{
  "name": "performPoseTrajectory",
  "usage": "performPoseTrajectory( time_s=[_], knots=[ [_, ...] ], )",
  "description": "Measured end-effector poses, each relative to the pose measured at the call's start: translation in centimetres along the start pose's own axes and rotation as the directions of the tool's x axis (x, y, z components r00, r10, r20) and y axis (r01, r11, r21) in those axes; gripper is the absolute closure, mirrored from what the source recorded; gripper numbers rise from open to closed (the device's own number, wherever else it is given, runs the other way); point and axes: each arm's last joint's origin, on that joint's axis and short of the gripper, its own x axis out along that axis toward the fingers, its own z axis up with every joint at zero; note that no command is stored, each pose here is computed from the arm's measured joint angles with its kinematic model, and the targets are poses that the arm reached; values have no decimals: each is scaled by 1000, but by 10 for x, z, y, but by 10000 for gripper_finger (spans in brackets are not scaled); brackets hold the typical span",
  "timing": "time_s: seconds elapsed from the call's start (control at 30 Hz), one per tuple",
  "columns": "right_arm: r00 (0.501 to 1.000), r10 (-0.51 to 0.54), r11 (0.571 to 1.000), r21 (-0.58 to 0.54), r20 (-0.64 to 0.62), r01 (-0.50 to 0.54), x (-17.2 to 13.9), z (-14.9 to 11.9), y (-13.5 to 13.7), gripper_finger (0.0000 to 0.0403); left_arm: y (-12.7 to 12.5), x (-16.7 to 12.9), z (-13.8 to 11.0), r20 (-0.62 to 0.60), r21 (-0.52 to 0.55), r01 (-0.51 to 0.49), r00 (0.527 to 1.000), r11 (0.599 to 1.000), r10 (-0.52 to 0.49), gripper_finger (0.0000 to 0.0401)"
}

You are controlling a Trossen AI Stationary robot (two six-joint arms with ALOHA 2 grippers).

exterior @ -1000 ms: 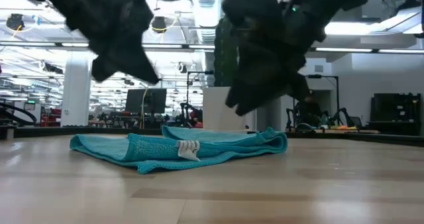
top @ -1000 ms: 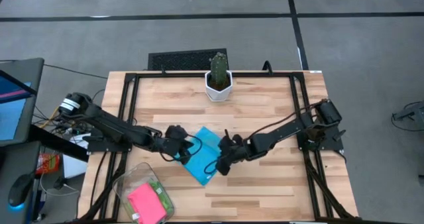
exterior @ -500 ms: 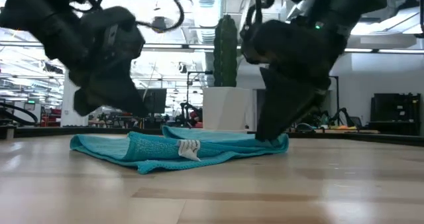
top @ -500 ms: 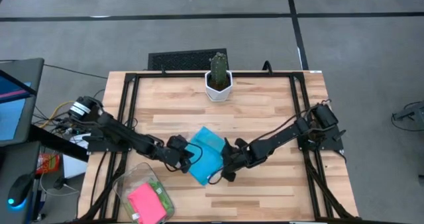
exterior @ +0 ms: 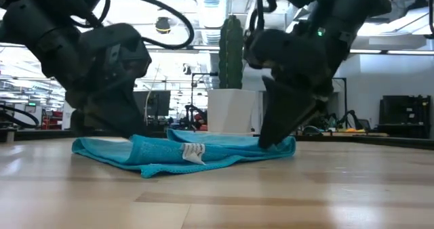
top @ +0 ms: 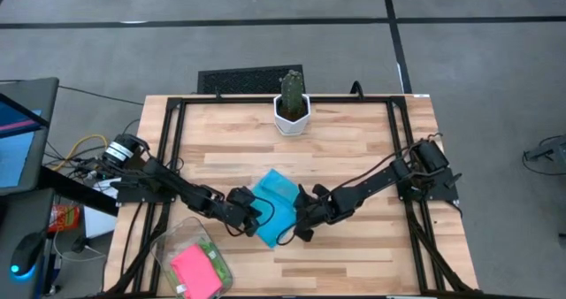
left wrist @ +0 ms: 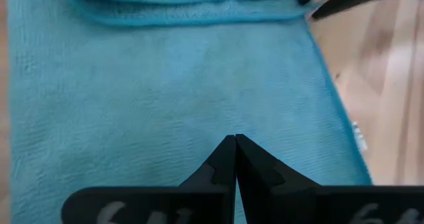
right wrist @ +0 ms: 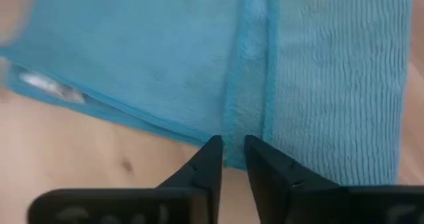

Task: Fold microfiber towels
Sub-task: Fold the blue microfiber towel

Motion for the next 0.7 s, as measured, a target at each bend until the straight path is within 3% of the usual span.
performPoseTrajectory(
  time_s=[0.27, 0.47, 0.7],
  knots=[
    [1000, 13, 1000, 0, -22, -13, 1, -1, 0, 390, -1, 0, 2, 27, -6, -3, 1000, 1000, 3, 401],
    [999, 52, 999, 11, 13, -52, -7, 14, 11, 375, -2, 0, 3, 47, -15, -4, 999, 1000, 5, 401],
    [988, 123, 992, -19, 93, -122, -20, 39, 30, 392, -1, 0, 3, 66, -16, -16, 998, 1000, 17, 401]
  ],
)
